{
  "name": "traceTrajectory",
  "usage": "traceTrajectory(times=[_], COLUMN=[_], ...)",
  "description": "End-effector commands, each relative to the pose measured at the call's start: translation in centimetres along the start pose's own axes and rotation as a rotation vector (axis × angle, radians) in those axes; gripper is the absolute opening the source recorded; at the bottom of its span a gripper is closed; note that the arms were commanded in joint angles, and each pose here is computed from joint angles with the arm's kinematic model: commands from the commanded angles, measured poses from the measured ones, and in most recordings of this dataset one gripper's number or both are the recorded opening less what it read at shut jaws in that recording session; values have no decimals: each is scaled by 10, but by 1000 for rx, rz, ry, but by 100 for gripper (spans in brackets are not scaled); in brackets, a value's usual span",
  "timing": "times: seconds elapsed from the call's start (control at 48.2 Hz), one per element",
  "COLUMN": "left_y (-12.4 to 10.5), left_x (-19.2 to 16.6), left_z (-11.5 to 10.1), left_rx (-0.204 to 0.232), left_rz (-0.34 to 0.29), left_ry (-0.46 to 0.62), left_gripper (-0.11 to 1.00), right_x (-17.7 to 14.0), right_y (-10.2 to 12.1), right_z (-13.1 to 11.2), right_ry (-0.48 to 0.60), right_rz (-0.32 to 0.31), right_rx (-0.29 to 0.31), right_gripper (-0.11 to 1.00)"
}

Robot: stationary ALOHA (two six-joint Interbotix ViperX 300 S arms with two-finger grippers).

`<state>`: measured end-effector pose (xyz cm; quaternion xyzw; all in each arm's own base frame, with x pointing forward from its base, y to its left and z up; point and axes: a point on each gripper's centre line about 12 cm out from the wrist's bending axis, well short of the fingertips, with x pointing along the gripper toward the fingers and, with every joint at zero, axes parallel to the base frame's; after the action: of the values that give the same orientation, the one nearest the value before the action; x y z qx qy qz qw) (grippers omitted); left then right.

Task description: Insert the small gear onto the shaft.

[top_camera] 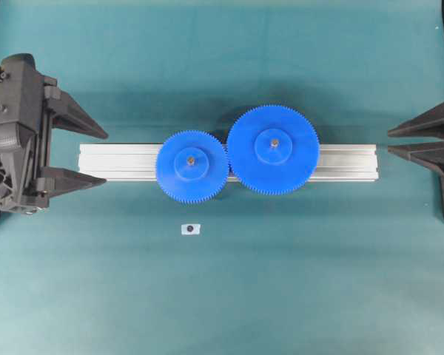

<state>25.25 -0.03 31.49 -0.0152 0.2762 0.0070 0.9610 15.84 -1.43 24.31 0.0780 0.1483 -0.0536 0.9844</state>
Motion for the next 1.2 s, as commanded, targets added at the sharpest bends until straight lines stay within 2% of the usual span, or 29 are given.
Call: traceTrajectory(times=[0.0, 0.415, 1.181], left_y=[0, -1, -3], left_x=[-3, 1, 0], left_z=[5, -8, -11], left_rx=[2, -21, -32], left_rz=[-2, -5, -11], left_ry=[-28, 3, 7], left_gripper=[82, 82, 82], right_x=[0, 0, 1], right_y=[0, 0, 0], right_z=[3, 3, 2], right_ry=[-5, -7, 0], right_rz=[-2, -4, -4], right_rx=[21, 13, 13], right_gripper=[41, 41, 41])
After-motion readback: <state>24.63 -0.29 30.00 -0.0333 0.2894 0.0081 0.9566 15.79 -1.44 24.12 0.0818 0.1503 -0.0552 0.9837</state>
